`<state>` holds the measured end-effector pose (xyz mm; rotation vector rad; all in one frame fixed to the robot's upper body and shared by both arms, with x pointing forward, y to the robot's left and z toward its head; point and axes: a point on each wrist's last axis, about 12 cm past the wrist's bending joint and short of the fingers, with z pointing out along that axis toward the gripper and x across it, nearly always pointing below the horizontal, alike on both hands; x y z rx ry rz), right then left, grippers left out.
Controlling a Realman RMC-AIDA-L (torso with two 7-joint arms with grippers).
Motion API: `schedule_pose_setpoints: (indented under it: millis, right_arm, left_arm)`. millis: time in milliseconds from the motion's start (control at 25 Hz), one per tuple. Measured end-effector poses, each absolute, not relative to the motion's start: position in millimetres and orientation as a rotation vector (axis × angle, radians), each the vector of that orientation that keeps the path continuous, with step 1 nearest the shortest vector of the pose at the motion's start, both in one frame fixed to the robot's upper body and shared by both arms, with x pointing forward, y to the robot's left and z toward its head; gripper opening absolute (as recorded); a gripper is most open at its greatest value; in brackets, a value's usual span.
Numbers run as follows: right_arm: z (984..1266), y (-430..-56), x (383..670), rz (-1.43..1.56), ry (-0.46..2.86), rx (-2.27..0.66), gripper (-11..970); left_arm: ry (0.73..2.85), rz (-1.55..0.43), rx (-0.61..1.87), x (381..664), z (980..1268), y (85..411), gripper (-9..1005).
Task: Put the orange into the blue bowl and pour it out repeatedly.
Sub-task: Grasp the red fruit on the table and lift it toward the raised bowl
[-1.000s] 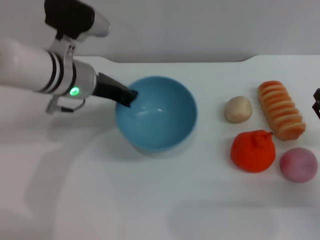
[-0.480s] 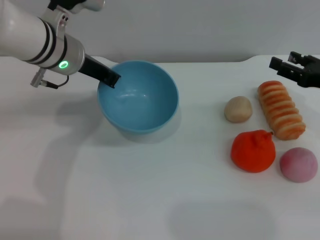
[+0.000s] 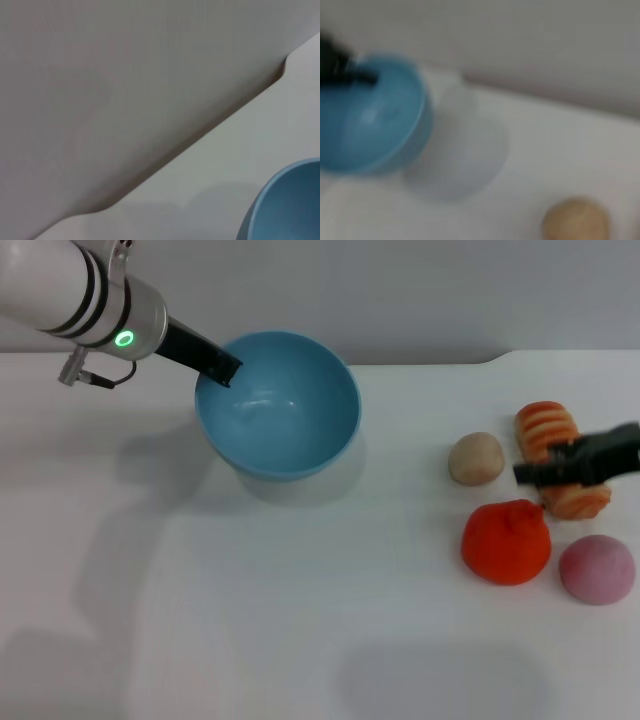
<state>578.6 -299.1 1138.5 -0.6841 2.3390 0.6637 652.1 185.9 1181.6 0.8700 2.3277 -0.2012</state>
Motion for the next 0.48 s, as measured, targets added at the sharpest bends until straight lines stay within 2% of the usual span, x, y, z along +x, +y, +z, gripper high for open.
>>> schedule_pose_setpoints:
  millis: [200,480]
  right_arm:
    - [1136.6,-299.1,566.9,0.735,2.397,-0.700,695]
    - [1113.4,-300.4,561.0,0.759,2.469,-0.644,694]
  left_arm:
    - [2.323,-0.165,0.878,653.7,1182.7,186.8,-2]
    - [2.317,-0.167,0.880,653.8,1183.0,184.6,-1]
